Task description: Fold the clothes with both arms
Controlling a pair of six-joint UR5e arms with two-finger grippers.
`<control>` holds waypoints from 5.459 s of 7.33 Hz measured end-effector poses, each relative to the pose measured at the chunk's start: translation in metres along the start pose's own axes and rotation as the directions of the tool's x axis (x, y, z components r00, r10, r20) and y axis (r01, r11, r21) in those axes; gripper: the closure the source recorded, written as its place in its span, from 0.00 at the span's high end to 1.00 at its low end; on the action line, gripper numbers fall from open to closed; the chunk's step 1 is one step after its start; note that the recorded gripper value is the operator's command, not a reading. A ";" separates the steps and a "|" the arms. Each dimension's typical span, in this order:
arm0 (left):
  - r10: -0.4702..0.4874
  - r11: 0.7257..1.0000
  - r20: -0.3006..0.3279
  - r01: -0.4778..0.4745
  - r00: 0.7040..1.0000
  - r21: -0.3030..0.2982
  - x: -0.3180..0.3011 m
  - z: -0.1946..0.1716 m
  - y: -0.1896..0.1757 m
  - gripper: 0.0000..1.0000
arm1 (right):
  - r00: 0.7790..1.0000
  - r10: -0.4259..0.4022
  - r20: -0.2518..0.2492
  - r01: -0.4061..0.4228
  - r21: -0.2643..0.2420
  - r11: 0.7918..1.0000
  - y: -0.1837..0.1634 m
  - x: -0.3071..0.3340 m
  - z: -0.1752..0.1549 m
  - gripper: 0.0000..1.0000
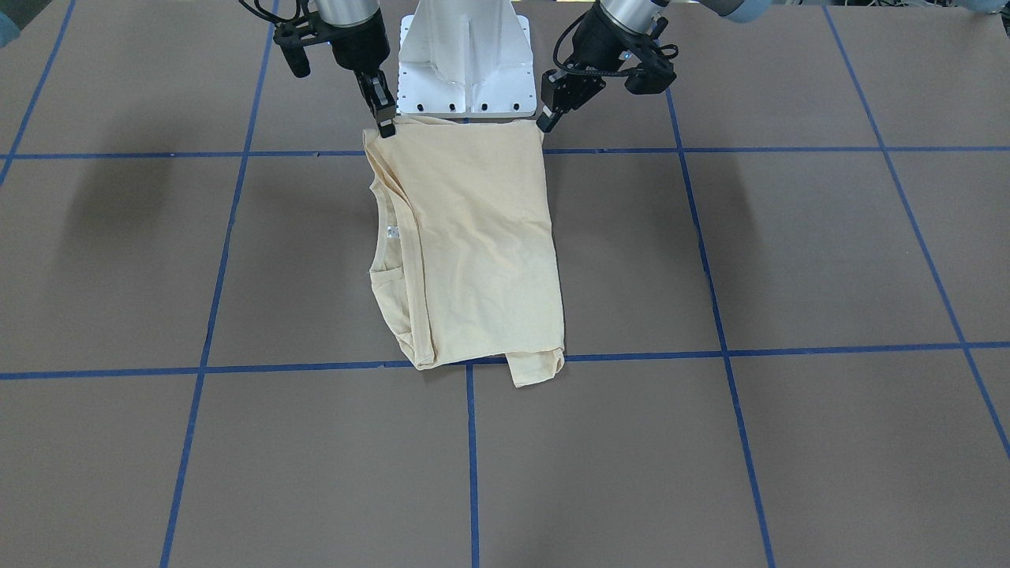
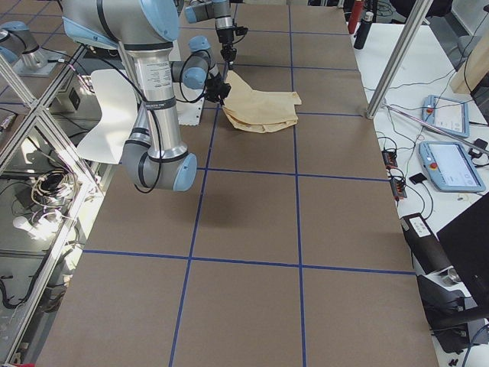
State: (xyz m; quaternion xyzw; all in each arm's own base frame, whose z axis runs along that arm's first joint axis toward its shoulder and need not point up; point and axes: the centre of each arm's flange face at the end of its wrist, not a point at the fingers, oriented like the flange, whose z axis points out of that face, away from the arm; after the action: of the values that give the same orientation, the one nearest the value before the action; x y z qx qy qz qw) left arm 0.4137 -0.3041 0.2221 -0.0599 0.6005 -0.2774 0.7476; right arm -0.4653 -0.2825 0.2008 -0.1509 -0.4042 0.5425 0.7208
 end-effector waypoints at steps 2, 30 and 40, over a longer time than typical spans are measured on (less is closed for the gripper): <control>0.022 0.996 0.027 -0.024 0.999 0.088 0.026 0.044 -0.058 0.00 | 1.000 0.002 -0.007 -0.001 0.063 0.998 -0.020 -0.098 0.031 0.00; 0.809 0.515 0.390 -0.850 0.439 -0.111 -0.277 -0.261 -0.468 0.99 | 0.358 -0.932 -0.057 0.922 -0.133 0.363 -0.670 -0.013 -0.038 1.00; 0.795 0.560 0.367 -0.817 0.484 -0.136 -0.295 -0.315 -0.428 1.00 | 0.379 -0.919 -0.106 0.902 -0.177 0.393 -0.675 0.039 -0.044 1.00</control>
State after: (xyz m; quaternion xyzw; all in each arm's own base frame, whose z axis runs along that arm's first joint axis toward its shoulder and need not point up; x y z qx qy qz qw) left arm -0.0631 -0.4428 0.5725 0.1958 0.3893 0.1059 0.8938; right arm 0.0159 -0.4850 0.6323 0.0138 -0.3749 0.0218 0.9267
